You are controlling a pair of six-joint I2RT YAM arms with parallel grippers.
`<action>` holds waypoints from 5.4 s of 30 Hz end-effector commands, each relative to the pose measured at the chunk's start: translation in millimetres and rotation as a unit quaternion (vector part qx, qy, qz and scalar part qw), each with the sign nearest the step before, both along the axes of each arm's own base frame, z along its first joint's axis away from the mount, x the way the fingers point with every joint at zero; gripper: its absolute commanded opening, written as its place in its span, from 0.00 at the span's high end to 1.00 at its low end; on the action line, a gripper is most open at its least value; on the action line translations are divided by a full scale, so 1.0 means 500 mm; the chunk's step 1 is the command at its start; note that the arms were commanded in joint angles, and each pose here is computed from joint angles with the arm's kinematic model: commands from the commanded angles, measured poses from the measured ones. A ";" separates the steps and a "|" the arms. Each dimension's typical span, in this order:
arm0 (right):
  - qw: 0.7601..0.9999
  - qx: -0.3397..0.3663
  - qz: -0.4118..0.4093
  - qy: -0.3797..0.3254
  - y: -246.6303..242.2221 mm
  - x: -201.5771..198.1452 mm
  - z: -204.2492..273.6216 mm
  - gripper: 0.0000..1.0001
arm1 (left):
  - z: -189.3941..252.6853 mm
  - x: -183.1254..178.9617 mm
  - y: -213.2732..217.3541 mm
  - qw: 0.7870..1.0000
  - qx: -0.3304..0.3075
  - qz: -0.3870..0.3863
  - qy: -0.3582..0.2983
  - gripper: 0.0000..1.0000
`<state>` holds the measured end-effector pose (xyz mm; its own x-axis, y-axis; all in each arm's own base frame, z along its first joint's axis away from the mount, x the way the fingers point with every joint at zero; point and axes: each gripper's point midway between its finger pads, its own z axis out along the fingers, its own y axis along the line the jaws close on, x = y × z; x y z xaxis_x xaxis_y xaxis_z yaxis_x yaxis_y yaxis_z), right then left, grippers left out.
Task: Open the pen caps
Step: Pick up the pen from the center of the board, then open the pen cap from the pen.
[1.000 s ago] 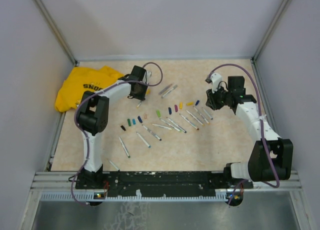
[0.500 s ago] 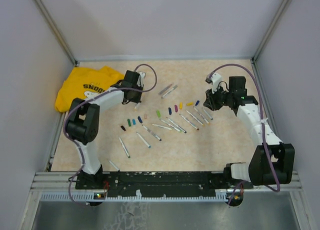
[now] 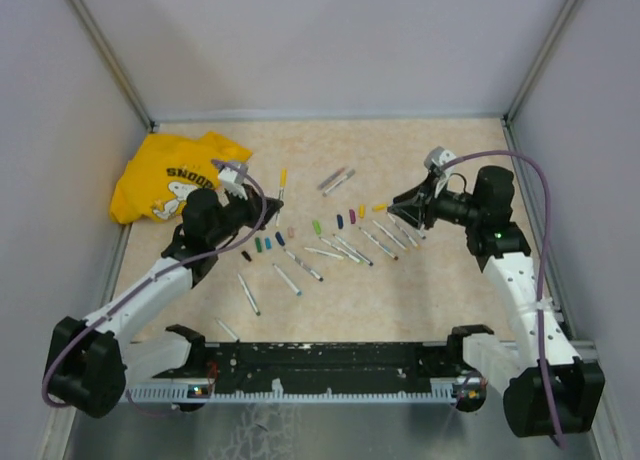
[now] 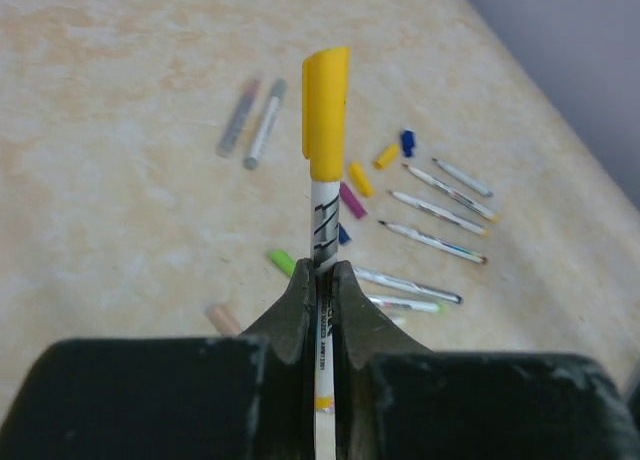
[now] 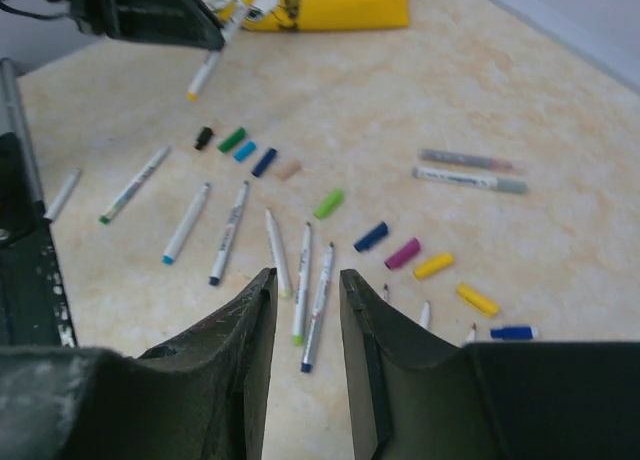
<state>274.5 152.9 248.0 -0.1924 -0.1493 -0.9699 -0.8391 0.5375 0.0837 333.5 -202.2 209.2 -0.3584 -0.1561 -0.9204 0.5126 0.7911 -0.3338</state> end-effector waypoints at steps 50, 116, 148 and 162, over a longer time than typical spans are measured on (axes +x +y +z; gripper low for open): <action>0.978 0.083 0.182 0.060 0.205 -0.109 -0.069 0.44 | 0.062 -0.267 -0.185 0.946 -0.274 -0.078 -0.155 1.00; 0.984 -0.007 0.175 0.026 0.202 -0.080 -0.083 1.00 | 0.064 -0.285 -0.187 0.960 -0.213 -0.117 -0.137 0.17; 0.984 -0.036 0.176 0.024 0.187 -0.075 -0.097 1.00 | 0.094 -0.253 -0.172 0.946 -0.229 -0.214 -0.088 0.05; 0.982 -0.037 0.182 0.034 0.189 -0.077 -0.105 1.00 | 0.110 -0.232 -0.185 0.945 -0.222 -0.217 -0.100 0.05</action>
